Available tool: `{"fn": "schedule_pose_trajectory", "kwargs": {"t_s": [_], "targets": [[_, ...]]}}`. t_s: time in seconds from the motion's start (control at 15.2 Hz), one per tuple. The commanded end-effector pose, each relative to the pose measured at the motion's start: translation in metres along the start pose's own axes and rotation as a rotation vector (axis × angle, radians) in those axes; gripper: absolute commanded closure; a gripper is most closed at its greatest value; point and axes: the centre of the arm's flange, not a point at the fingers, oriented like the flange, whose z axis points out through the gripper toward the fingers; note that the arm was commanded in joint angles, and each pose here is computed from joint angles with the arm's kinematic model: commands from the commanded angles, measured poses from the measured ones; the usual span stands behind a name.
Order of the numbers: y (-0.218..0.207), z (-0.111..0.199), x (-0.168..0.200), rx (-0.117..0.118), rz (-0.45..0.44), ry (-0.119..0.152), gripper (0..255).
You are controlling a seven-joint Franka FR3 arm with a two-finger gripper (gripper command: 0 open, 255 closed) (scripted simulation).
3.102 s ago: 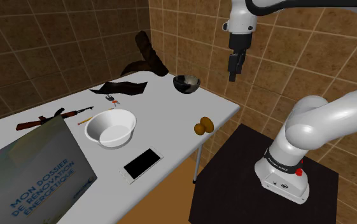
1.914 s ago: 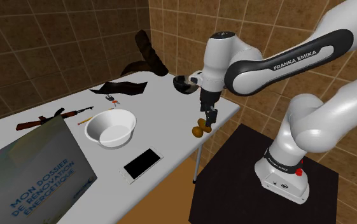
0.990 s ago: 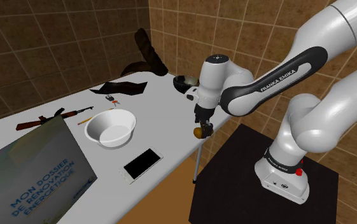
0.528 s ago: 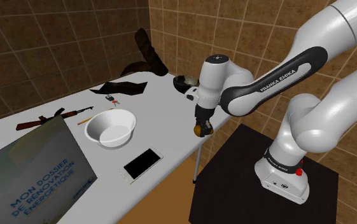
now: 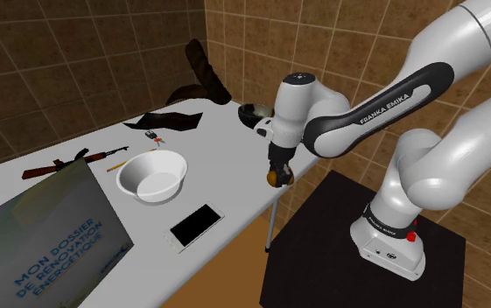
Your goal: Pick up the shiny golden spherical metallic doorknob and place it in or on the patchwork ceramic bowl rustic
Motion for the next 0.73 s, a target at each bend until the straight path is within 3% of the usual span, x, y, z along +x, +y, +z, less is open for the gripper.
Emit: {"fn": "schedule_pose_trajectory", "kwargs": {"t_s": [0.0, 0.66], "targets": [[0.001, -0.01, 0.0, 0.0, 0.0, 0.0, 255], [0.006, -0.062, 0.001, 0.0, 0.0, 0.0, 255]]}}
